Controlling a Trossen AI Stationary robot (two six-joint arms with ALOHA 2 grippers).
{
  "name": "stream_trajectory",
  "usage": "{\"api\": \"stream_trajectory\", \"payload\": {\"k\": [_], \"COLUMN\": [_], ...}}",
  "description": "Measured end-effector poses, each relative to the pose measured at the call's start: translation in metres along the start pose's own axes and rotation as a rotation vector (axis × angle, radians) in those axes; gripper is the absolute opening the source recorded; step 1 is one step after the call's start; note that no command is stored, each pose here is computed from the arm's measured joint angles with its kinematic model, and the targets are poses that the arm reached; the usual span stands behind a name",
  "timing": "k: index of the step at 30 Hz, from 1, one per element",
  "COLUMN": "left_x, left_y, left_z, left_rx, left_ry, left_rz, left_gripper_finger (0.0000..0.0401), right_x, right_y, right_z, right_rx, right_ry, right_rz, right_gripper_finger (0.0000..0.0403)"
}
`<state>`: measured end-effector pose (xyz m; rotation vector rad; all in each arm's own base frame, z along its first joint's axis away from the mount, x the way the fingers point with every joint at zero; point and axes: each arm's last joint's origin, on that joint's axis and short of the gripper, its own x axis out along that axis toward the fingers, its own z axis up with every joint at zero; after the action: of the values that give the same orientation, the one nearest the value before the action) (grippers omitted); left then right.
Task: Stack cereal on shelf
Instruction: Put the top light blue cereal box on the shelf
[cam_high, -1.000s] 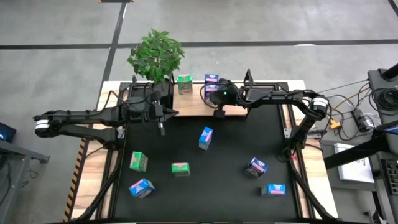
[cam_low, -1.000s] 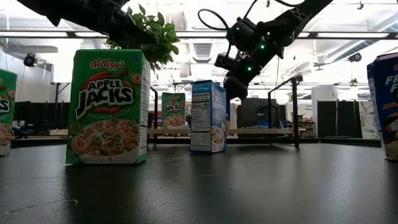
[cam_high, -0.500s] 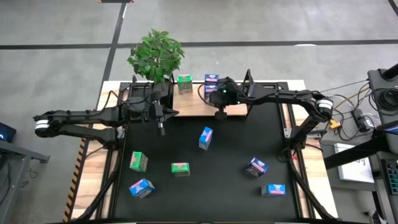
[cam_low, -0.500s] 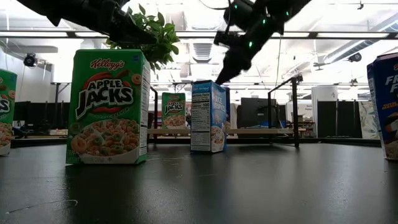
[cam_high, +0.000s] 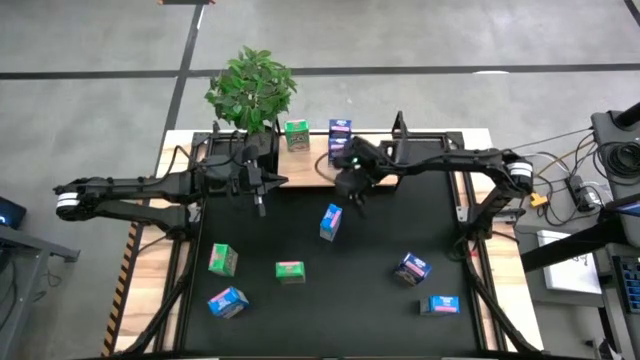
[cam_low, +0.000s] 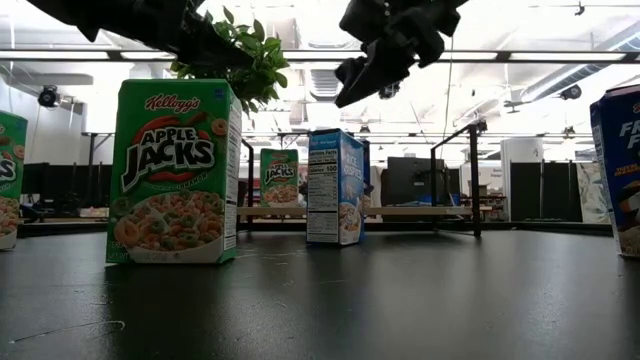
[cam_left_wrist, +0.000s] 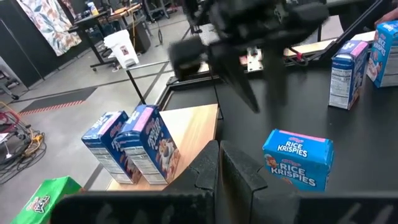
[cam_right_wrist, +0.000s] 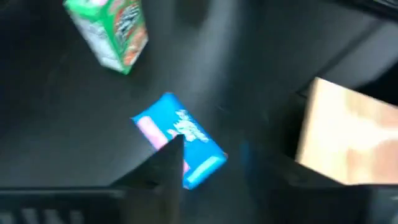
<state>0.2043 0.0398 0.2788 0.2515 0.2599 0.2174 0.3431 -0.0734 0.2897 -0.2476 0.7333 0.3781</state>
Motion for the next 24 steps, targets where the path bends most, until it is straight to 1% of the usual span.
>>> {"api": "stream_trajectory", "payload": {"k": [3,6,8,11,14,17,20,24], "left_x": [0.0,0.0,0.0,0.0,0.0,0.0,0.0,0.0], "left_y": [0.0,0.0,0.0,0.0,0.0,0.0,0.0,0.0], "left_z": [0.0,0.0,0.0,0.0,0.0,0.0,0.0,0.0], "left_rx": [-0.006,-0.011,-0.015,-0.015,-0.015,-0.015,-0.015,-0.015], "left_ry": [0.0,-0.001,0.0,0.0,0.0,0.001,0.001,0.001], "left_rz": [0.0,0.0,-0.001,0.0,0.0,-0.001,-0.001,-0.001], "left_gripper_finger": [0.0,0.0,0.0,0.0,0.0,0.0,0.0,0.0], "right_x": [0.009,0.017,0.023,0.034,0.048,0.058,0.066,0.067], "right_y": [0.008,0.013,0.015,0.016,0.014,0.013,0.012,0.012], "right_z": [0.003,0.005,0.005,0.004,-0.002,-0.008,-0.013,-0.013], "right_rx": [-0.069,-0.123,-0.155,-0.176,-0.173,-0.167,-0.165,-0.176], "right_ry": [0.005,0.013,0.039,0.081,0.112,0.136,0.158,0.16], "right_rz": [0.029,0.048,0.026,-0.006,0.013,0.026,0.04,0.044], "right_gripper_finger": [0.0204,0.0256,0.0283,0.031,0.0321,0.0318,0.0305,0.0275]}}
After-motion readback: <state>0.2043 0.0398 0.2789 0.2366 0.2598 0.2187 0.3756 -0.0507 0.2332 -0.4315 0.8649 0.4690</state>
